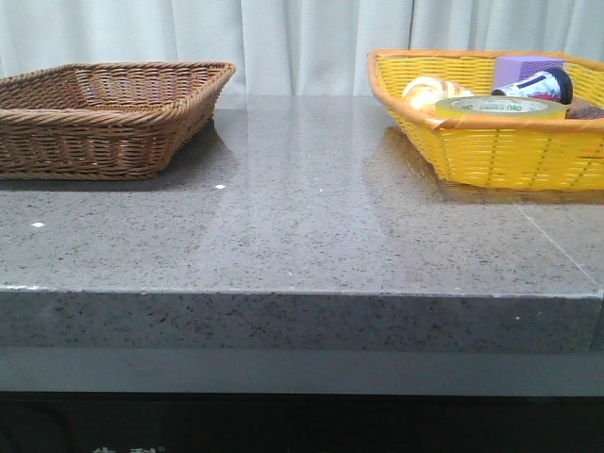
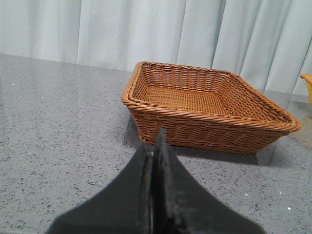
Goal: Transfer tape with both arms
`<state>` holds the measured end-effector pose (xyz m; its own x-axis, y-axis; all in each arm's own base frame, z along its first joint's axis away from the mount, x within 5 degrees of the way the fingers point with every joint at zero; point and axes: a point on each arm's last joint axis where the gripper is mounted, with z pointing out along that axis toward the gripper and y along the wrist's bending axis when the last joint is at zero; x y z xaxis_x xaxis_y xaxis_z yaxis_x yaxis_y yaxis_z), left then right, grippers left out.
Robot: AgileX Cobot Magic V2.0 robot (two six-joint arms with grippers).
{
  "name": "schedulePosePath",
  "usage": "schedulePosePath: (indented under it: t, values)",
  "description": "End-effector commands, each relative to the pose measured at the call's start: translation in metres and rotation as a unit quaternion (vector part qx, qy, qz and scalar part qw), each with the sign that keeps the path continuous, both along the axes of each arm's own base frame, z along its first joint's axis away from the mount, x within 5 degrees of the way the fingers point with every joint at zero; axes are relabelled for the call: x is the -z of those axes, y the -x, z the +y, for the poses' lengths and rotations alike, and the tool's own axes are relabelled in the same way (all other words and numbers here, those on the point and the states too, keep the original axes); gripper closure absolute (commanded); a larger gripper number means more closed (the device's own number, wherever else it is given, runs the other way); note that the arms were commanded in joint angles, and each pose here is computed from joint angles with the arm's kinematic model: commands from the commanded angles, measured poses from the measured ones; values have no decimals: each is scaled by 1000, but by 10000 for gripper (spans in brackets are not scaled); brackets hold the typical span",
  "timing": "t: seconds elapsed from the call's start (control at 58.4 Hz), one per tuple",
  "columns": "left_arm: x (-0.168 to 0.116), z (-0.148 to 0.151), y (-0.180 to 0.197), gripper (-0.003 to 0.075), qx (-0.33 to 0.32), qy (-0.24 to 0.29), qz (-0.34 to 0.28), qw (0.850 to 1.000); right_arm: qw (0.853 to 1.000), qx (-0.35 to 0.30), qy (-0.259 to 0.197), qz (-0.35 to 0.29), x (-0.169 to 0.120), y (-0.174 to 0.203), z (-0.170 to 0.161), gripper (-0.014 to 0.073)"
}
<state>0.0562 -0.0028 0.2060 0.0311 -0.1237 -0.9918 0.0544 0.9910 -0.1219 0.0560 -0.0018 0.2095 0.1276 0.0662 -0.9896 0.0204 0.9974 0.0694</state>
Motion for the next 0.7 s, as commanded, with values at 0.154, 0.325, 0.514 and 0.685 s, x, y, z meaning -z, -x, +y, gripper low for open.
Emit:
schedulePosePath:
  t: [0.154,0.325,0.514,0.685]
  values:
    - [5,0,0,740,-2,5,-31,1000,998,7,7,-63,-17,5,-1,664]
    - [5,0,0,740,-2,5,-31,1000,998,7,7,-63,-17,5,-1,664]
    - [5,0,0,740,-2,5,-31,1000,998,7,7,-63,-17,5,-1,664]
    - [4,0,0,740,-2,5,-34,999,998,7,7,-63,-17,5,-1,664]
